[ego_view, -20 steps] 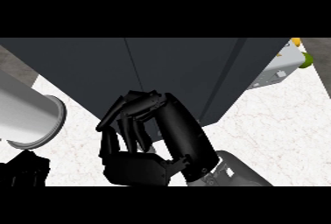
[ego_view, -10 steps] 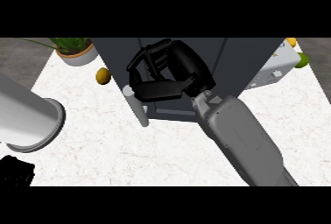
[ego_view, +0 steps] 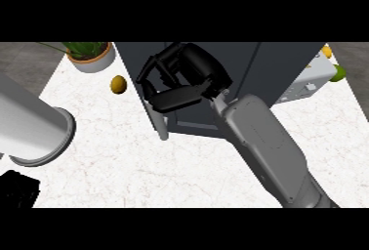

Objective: Pick up the bottled water, place it into the cabinet and close the cabinet

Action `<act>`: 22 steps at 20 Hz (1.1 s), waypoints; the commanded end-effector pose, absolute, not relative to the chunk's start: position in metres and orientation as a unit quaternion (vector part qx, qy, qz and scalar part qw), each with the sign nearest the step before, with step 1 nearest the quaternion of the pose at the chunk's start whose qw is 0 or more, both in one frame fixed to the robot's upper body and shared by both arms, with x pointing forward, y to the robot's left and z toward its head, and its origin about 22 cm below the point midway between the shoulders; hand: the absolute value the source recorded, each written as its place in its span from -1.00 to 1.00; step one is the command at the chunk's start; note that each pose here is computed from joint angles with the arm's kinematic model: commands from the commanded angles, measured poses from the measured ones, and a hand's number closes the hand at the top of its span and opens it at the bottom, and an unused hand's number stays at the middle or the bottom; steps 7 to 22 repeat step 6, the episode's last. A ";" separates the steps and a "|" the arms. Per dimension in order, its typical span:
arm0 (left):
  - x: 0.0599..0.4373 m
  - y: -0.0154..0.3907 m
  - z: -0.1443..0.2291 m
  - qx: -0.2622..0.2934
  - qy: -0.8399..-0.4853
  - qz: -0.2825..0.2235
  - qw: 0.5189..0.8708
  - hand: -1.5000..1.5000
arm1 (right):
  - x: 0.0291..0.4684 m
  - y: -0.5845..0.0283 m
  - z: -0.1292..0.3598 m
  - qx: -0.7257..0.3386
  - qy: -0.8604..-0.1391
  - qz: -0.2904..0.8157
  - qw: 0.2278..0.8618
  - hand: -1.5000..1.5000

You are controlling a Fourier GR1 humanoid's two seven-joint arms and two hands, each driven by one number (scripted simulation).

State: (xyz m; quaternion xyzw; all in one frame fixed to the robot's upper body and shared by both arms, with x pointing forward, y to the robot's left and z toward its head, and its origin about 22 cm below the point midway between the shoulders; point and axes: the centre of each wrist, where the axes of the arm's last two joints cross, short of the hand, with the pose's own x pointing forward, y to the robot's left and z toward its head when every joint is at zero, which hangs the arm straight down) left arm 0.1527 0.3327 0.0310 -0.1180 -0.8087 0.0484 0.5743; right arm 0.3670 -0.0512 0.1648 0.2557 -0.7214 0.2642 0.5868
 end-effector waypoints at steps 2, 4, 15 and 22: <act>0.158 0.327 0.035 -0.117 -0.808 0.051 0.575 1.00 | 0.410 -0.116 0.157 0.160 -0.725 0.199 0.640 1.00; 0.160 0.331 0.034 -0.116 -0.811 0.054 0.570 1.00 | 0.412 -0.123 0.149 0.160 -0.727 0.195 0.639 1.00; 0.159 0.338 0.039 -0.124 -0.811 0.047 0.570 1.00 | 0.412 -0.117 0.146 0.162 -0.721 0.200 0.643 1.00; 0.159 0.338 0.039 -0.124 -0.811 0.047 0.570 1.00 | 0.412 -0.117 0.146 0.162 -0.721 0.200 0.643 1.00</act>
